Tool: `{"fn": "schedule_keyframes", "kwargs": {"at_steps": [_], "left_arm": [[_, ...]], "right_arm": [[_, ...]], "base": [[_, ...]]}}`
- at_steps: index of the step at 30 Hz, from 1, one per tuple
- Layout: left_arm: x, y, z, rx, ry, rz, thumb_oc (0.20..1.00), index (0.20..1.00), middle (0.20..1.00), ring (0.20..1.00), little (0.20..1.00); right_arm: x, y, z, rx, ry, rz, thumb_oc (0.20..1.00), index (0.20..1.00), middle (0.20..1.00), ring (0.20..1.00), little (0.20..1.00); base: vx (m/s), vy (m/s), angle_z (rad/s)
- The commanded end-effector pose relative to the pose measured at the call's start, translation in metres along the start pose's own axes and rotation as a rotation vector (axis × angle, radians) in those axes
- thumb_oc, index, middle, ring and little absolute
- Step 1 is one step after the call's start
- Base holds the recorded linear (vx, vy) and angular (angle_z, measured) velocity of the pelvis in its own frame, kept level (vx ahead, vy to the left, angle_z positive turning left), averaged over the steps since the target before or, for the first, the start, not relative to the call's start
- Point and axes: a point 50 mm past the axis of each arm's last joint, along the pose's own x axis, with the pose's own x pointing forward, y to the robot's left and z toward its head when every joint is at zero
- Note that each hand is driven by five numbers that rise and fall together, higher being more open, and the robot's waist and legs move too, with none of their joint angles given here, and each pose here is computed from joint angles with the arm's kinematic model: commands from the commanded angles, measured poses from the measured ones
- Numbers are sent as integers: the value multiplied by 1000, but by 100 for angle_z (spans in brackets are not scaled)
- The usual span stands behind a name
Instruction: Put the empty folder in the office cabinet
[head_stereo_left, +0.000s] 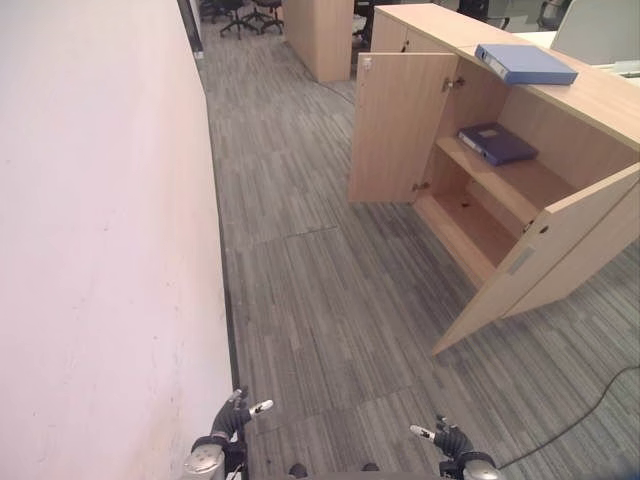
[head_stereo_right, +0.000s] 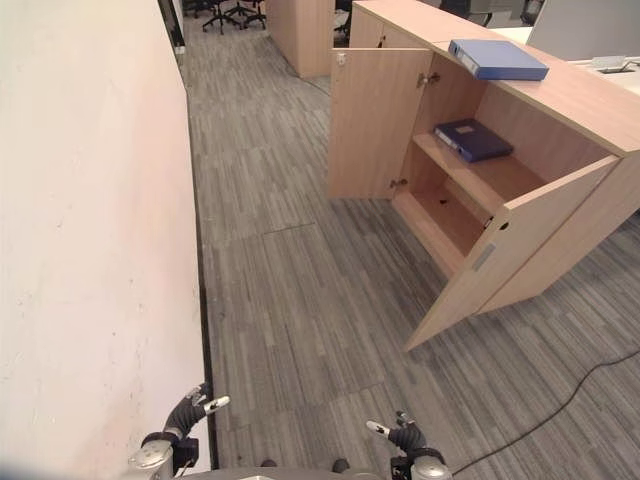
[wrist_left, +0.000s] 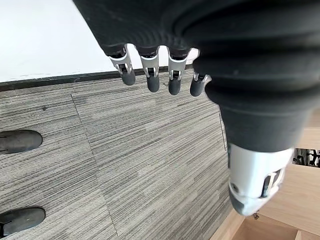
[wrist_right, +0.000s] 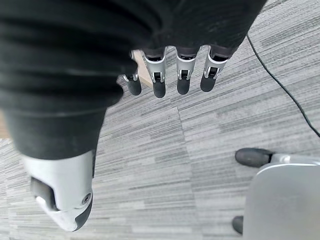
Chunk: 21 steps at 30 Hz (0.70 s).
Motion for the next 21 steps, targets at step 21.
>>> {"fn": "schedule_keyframes", "kwargs": {"at_steps": [21], "left_arm": [[11, 5, 23, 41, -63, 18, 1000, 1000, 1000, 1000, 1000]], "right_arm": [[6, -2, 24, 0, -73, -3, 1000, 1000, 1000, 1000, 1000]], "base": [[0, 0, 0]]}}
